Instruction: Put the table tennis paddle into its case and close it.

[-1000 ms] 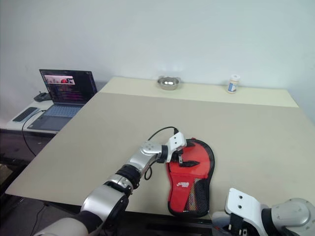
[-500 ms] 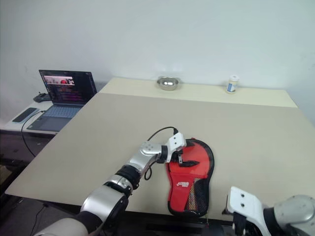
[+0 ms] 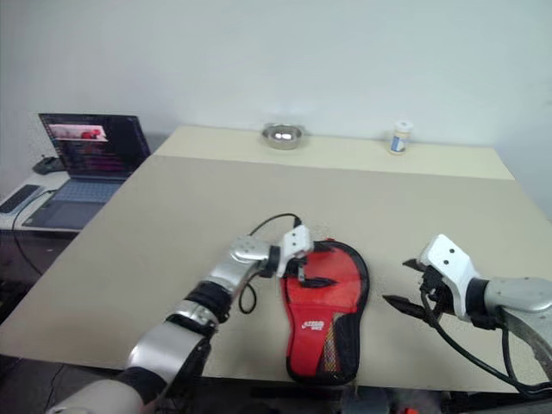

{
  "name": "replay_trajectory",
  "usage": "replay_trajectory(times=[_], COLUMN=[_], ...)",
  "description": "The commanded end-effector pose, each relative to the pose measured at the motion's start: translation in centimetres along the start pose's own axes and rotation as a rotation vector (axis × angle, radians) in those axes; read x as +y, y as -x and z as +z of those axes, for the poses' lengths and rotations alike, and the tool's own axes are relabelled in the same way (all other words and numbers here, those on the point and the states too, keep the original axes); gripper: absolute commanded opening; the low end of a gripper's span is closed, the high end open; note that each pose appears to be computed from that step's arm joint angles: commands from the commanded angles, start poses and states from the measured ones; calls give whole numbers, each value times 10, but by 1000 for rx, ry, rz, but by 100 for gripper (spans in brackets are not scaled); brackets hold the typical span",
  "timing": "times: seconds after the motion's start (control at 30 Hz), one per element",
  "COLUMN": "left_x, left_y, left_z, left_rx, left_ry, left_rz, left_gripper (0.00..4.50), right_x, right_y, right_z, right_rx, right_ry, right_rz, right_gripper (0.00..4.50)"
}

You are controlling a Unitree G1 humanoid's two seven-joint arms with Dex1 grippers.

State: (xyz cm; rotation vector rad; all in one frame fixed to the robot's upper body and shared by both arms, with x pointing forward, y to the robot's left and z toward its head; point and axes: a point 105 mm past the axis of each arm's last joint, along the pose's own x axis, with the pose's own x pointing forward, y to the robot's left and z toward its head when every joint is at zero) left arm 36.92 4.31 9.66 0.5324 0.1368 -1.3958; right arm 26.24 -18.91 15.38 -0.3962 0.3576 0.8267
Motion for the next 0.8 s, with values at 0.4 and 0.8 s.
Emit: replay_trajectory(times=[0.4,0.8], left_x=[-16,18], left_y=[74,82], left_z=[15,36], left_rx=[-118,-149], left_ry=[203,166], left_rz=[166,250], left_gripper=[450,450], right_x=[-44,-46], right_y=[-55,-20], right_z=[16,9], right_rx=[-289,-294], right_ry=[-82,-69], right_rz=[50,-46], right_gripper=[445,445])
